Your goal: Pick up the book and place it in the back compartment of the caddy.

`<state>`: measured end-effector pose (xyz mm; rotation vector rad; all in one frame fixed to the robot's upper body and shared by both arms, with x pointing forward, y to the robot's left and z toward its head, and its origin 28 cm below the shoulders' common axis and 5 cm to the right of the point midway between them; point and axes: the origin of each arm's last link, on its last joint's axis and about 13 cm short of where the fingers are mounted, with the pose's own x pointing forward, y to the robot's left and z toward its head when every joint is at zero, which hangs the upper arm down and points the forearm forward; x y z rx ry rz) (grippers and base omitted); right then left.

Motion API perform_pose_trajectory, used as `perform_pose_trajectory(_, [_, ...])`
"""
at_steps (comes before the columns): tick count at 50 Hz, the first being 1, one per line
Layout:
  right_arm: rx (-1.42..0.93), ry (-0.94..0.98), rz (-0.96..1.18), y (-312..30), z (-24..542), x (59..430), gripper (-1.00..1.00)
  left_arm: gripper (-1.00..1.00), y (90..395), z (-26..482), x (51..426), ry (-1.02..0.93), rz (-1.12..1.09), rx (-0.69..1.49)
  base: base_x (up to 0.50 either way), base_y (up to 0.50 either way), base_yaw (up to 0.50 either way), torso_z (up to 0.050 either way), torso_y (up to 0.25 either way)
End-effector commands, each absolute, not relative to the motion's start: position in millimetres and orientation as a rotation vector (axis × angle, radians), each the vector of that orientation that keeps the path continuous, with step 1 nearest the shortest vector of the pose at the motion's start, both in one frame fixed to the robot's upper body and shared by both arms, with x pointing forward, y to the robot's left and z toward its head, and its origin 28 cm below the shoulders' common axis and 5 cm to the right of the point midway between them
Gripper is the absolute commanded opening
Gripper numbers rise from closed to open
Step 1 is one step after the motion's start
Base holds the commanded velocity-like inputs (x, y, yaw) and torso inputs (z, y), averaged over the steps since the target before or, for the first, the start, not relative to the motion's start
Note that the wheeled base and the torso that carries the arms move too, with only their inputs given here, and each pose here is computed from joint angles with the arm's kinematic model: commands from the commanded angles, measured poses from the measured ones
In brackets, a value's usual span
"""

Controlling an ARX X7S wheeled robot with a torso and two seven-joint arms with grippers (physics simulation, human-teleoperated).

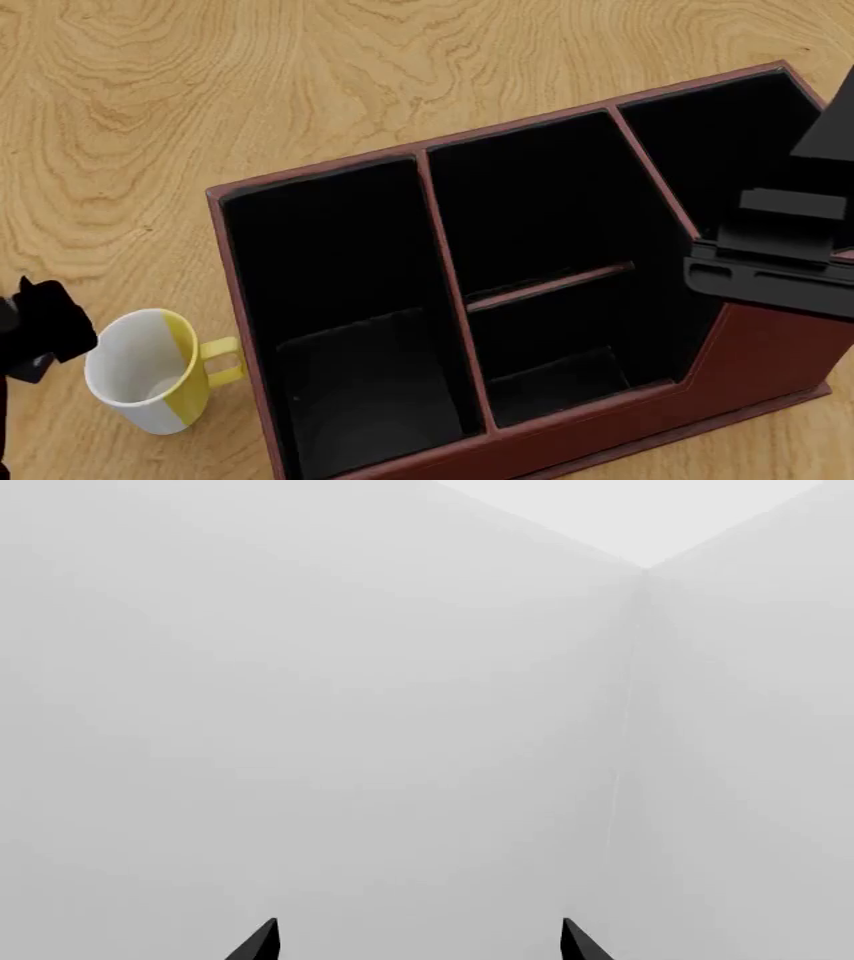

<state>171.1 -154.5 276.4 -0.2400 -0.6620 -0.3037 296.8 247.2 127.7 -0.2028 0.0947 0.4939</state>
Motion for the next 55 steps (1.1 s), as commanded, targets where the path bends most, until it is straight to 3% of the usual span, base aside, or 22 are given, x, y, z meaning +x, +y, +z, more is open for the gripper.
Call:
perform_pose_trajectory(1, [-0.241, -0.662, -0.302, -153, 277, 172, 1.0, 1.0, 250, 125, 310, 0.109, 0.508, -0.204, 0.0, 0.0, 0.0, 0.0, 0.0])
perform_pose_trajectory(55, [-0.242, -0.661, -0.305, -154, 276, 174, 1.0, 1.0, 261, 114, 359, 0.172, 0.615, -0.183, 0.0, 0.0, 0.0, 0.0, 0.0])
